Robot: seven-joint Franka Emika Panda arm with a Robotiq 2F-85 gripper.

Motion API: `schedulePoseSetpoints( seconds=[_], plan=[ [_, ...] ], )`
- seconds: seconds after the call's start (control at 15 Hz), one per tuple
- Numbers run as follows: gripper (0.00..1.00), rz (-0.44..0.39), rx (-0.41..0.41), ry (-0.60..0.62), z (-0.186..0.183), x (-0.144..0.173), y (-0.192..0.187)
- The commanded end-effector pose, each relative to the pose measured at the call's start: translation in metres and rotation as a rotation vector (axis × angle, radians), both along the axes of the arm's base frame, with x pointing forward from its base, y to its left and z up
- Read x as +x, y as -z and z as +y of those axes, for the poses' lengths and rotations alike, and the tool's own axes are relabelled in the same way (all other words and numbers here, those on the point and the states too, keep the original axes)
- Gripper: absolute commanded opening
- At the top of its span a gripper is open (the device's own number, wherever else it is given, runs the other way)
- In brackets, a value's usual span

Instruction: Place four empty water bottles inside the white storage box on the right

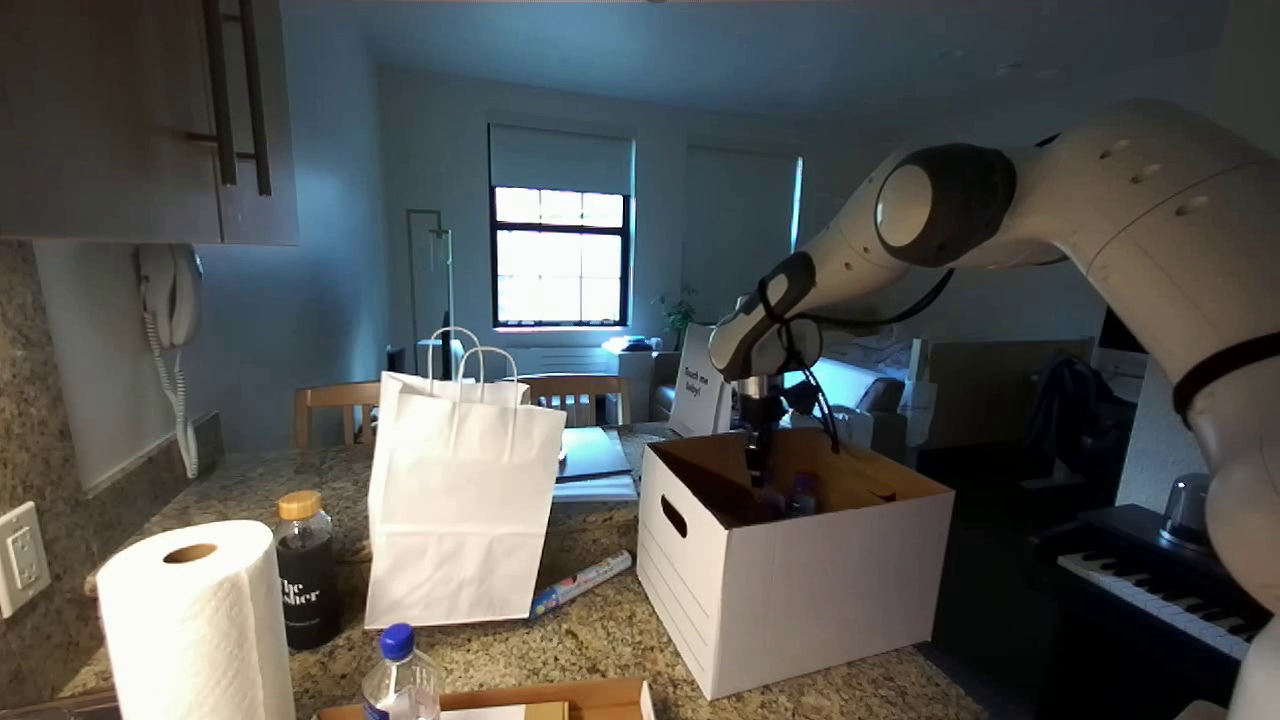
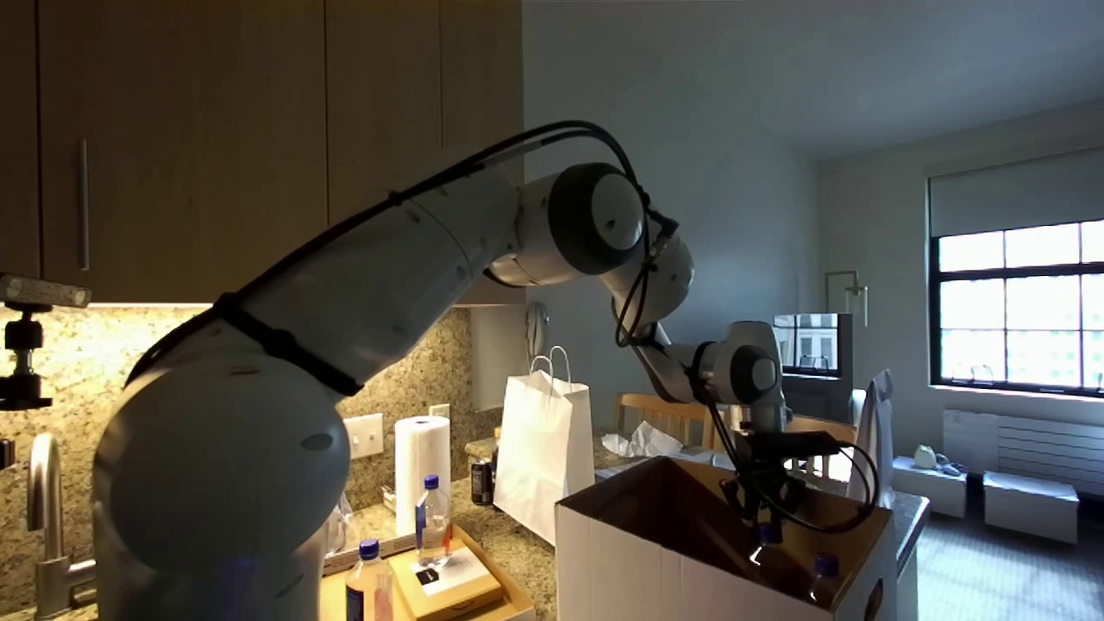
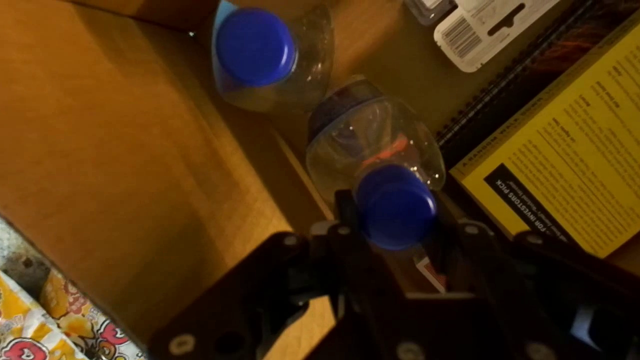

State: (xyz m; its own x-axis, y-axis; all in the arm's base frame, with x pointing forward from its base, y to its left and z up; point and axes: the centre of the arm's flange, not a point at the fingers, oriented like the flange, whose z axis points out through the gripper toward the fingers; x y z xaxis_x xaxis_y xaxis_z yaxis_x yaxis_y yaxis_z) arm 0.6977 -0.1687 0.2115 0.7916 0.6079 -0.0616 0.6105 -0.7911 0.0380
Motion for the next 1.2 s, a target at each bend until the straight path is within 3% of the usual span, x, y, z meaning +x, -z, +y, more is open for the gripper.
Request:
schedulePoseSetpoints(
  seconds=[0.0,0.73,0.8,0.87,0.93,1.13],
  plan=[
    [0.14,-0.033,-0.022,0.018,-0.009,0.0,0.011],
    [0.14,-0.079,-0.029,0.036,-0.012,-0.001,0.012],
    [0.19,-0.08,-0.03,0.044,-0.012,0.0,0.012],
    [0.43,-0.081,-0.029,0.053,-0.013,0.0,0.012],
    [0.6,-0.083,-0.027,0.063,-0.013,0.0,0.011],
    [0.78,-0.098,-0.045,0.128,-0.019,-0.004,0.002]
  ],
)
